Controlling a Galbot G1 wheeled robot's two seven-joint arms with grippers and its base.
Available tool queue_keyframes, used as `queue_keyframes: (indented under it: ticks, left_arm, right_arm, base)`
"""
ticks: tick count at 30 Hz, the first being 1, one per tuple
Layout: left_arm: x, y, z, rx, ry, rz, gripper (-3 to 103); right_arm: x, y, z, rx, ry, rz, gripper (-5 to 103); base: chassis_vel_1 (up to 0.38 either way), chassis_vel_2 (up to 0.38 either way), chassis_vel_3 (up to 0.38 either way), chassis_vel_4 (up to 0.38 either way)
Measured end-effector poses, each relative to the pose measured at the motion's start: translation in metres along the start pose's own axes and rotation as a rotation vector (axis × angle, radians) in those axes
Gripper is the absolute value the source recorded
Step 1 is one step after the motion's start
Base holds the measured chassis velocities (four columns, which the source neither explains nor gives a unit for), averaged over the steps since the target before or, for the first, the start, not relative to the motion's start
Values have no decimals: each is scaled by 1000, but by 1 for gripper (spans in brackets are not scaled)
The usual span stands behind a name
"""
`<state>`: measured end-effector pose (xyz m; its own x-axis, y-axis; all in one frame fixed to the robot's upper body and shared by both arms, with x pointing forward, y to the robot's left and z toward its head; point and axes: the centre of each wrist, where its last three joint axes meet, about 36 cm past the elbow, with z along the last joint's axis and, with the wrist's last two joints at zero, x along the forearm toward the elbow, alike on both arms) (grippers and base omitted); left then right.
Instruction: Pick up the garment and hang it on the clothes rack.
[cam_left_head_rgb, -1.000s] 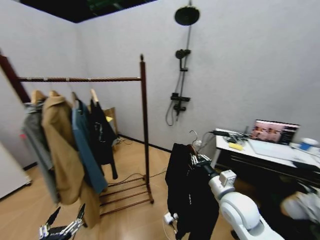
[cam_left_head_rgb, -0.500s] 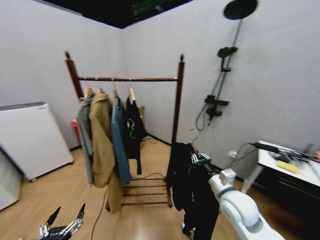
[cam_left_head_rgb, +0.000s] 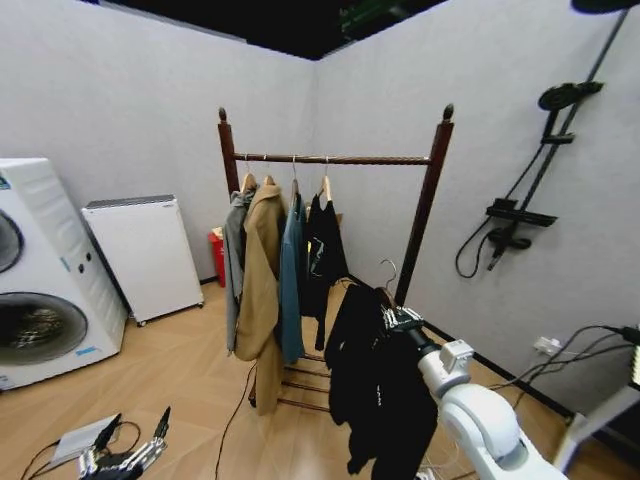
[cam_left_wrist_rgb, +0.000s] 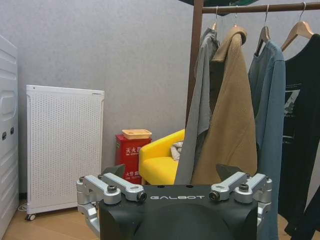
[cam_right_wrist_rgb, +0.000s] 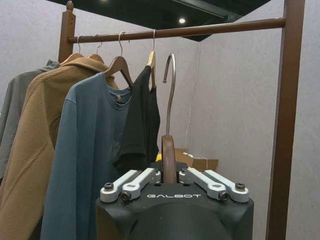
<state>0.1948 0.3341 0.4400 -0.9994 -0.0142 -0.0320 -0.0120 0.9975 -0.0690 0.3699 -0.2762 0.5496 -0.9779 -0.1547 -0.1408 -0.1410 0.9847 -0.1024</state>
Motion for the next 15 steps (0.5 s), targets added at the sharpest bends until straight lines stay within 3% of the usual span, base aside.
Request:
queue_keyframes:
  ticks: [7,15]
  left_arm:
    - [0,0,0,0,0,0,100]
    - [0,0,0,0,0,0,100]
  right_arm:
    - [0,2,4,10,-7,11,9]
    - [7,2,-2,35,-21,33,9]
  base:
    - [-41,49,46,-40]
    - [-147,132,134,-133]
